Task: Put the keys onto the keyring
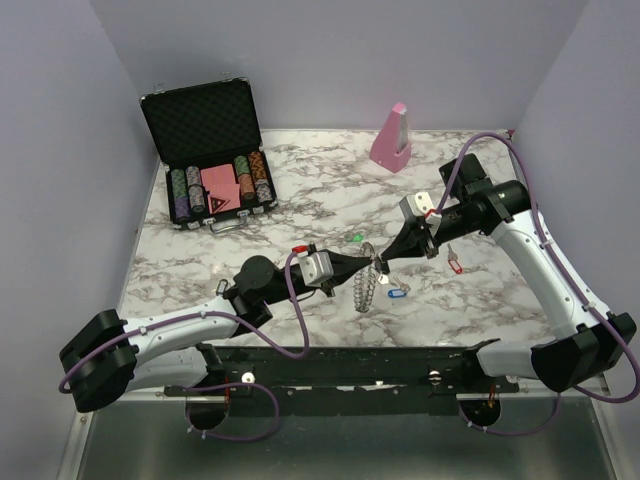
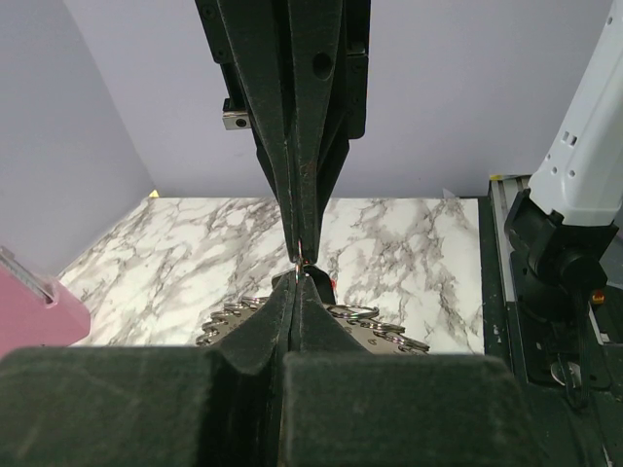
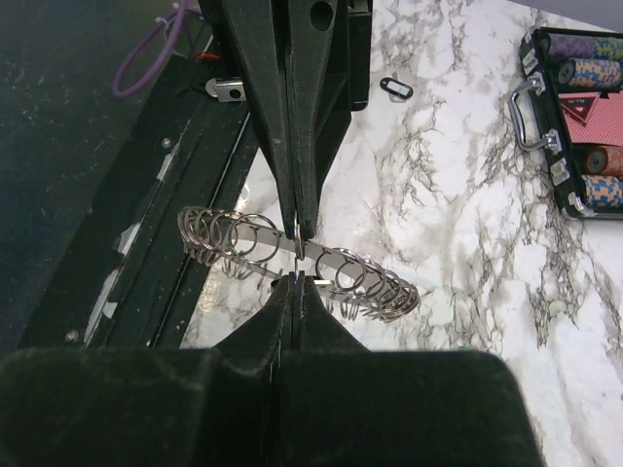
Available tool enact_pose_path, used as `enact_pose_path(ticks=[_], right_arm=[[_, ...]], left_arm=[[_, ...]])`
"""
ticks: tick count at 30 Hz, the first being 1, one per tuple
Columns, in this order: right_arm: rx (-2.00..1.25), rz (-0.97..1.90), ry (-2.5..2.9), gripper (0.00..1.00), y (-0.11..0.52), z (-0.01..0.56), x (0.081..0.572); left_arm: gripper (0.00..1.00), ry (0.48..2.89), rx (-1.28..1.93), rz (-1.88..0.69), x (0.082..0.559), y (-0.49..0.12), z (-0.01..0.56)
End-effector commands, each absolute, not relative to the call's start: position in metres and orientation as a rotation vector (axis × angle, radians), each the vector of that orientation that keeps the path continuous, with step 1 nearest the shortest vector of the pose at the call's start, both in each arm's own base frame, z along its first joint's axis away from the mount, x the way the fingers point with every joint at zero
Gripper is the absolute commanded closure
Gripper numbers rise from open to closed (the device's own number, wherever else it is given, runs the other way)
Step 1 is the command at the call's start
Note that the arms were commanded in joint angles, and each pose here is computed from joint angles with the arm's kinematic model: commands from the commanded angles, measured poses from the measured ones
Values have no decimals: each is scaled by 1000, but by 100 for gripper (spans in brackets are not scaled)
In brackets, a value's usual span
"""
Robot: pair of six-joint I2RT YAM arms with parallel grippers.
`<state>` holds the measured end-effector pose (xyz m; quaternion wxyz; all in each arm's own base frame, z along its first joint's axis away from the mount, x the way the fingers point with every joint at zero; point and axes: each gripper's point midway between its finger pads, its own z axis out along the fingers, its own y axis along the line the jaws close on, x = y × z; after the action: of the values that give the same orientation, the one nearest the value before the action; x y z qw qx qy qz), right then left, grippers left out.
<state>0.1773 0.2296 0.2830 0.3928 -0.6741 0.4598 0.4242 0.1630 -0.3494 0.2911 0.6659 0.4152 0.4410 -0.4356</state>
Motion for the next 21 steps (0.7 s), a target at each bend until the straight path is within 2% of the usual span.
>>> enact_pose_path(ticks=[1,21], right_arm=[[-1688,1115,1122,100,234,294,172],[-1693,1082,1146,100,232,293,176]], left_arm=[[100,937,906,-994,160,-349,309],[100,940,907,-986,159,-346,307]])
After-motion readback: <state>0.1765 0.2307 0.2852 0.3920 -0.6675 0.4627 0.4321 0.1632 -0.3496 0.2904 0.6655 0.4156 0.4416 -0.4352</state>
